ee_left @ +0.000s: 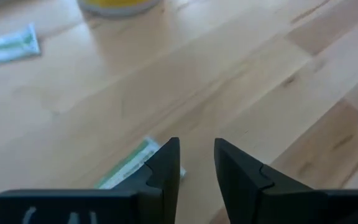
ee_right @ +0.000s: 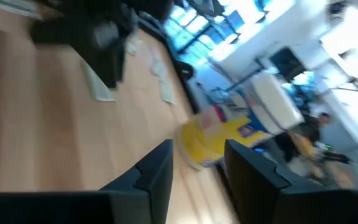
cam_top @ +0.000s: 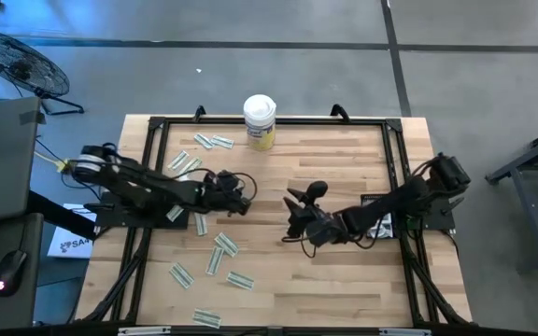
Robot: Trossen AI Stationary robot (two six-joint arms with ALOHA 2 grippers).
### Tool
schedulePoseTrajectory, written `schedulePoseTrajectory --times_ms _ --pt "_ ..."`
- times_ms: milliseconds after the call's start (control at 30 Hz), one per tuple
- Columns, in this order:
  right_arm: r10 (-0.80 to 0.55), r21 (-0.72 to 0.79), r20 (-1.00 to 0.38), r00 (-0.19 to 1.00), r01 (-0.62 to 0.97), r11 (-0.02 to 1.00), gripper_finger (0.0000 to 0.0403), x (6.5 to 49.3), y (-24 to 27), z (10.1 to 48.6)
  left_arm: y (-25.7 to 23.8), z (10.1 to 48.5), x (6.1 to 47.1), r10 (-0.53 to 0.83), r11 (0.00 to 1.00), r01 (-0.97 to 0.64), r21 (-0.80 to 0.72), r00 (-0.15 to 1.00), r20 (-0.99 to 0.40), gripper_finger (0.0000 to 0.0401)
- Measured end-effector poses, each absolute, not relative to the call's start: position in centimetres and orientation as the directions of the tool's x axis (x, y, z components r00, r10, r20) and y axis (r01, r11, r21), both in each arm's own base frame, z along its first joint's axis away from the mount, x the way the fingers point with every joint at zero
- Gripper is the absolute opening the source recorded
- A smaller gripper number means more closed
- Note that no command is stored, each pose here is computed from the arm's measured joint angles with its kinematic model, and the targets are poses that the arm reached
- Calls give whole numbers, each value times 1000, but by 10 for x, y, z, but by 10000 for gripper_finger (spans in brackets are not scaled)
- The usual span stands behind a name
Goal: Pick & Place First Aid Supplies
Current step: Put the bandage into the left black basket
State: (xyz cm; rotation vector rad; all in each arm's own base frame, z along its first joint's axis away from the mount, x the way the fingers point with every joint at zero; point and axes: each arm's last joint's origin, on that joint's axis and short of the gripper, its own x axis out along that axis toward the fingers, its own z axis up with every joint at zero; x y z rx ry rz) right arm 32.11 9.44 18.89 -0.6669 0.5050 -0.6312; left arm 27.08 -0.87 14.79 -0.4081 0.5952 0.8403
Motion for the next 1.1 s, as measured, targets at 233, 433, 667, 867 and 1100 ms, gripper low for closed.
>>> schedulePoseTrajectory --times_ms 233,433,667,867,1100 --pt "-547 -629 -282 788 279 726 138 320 94 198 -8 142 285 638 535 -838 -108 485 -598 96" --pt "-522 -588 -302 798 276 761 138 325 81 198 -9 132 296 660 515 -852 -96 466 -589 96" --pt "-497 -546 -314 809 274 792 138 327 77 198 3 116 301 667 468 -880 -77 409 -623 96" --pt "-481 -538 -321 816 260 802 138 327 77 198 13 106 301 636 456 -887 -70 380 -672 97" --pt "-480 -539 -324 815 258 802 138 327 77 197 13 103 300 635 444 -893 -68 367 -679 97"
